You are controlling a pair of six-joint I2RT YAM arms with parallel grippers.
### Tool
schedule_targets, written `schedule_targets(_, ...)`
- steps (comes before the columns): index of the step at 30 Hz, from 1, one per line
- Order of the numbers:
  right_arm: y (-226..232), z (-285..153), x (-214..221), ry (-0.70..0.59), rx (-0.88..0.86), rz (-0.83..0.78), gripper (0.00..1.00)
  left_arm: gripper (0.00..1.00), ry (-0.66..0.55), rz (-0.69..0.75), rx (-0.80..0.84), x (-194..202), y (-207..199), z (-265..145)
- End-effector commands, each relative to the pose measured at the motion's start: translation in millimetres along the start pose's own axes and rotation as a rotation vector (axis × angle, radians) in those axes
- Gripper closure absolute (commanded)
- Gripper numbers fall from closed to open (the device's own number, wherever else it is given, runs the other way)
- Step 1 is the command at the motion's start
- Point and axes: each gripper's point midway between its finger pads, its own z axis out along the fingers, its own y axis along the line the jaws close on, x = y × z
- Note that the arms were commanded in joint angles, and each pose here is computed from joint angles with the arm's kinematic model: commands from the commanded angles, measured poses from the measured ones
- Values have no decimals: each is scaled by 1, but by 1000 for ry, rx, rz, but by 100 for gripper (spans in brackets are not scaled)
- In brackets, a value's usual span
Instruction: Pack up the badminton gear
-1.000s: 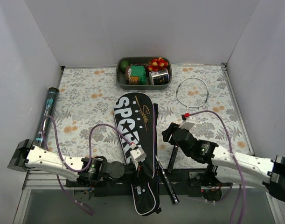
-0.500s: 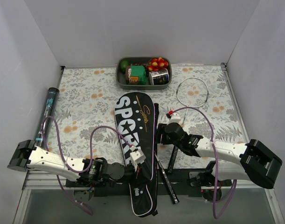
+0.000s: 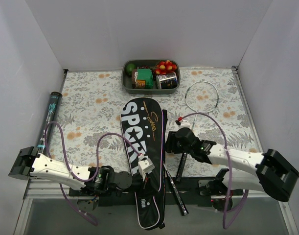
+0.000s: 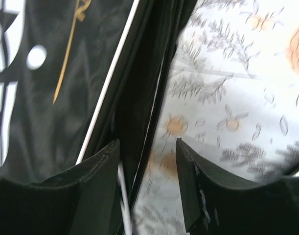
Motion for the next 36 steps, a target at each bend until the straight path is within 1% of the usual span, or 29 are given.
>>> schedule_targets(1,7,-38,30,83,-97,6,44,100,-32,-12,8,-6,-4,2)
schedule_targets(4,18,-65,42,110,-157,10,44,100,-25,-11,-43,0,9,6)
schedule_targets(5,11,-72,54,149,-133,0,44,100,-27,-11,-56,1,12,7)
schedule_targets(6,19,-83,62,164,-168,2,44,100,-24,-9,-69,2,15,9)
schedule_targets(8,10,-91,80,208,-139,0,44,100,-29,-14,-88,3,19,11)
schedule_targets(9,14,-99,90,234,-167,8,43,100,-35,-14,-101,3,22,11)
schedule_targets(12,6,-102,112,278,-144,-7,43,100,-56,-20,-109,-1,23,11)
schedule_targets(14,4,-99,108,241,-120,3,43,100,-62,-23,-100,-3,21,10)
schedule_targets(15,6,-97,102,217,-120,7,42,100,-62,-24,-98,-4,20,9)
schedule_targets(16,5,-93,91,158,-91,25,42,100,-57,-24,-92,-5,18,8)
schedule_targets(18,12,-91,71,86,-71,49,39,100,-48,-31,-84,-3,16,7)
schedule_targets(19,8,-89,56,13,-31,58,39,100,-32,-33,-85,0,17,7)
schedule_targets(22,9,-84,18,-121,36,109,36,100,-21,-51,-77,4,16,6)
schedule_targets(23,9,-82,9,-147,41,100,35,100,-10,-53,-76,7,17,6)
schedule_targets(24,5,-76,-6,-175,66,124,34,100,-3,-55,-74,9,17,6)
schedule_targets(25,8,-72,-9,-161,47,134,34,100,-5,-60,-68,9,16,7)
schedule_targets(26,18,-69,-23,-197,0,160,34,100,6,-60,-66,12,17,7)
schedule_targets(27,12,-63,-32,-215,17,178,33,100,10,-59,-64,13,16,7)
schedule_targets(29,21,-57,-47,-251,-26,192,33,100,9,-62,-56,14,16,8)
schedule_targets(31,19,-52,-61,-281,-38,205,33,100,3,-63,-47,13,15,8)
schedule_targets(32,27,-49,-72,-313,-75,215,33,100,2,-59,-44,13,15,8)
schedule_targets(33,24,-47,-80,-330,-77,229,33,100,4,-57,-39,14,14,9)
schedule_targets(35,26,-36,-81,-309,-100,226,33,100,1,-56,-36,14,14,9)
schedule_targets(36,25,-33,-91,-329,-109,245,33,100,1,-54,-31,13,13,9)
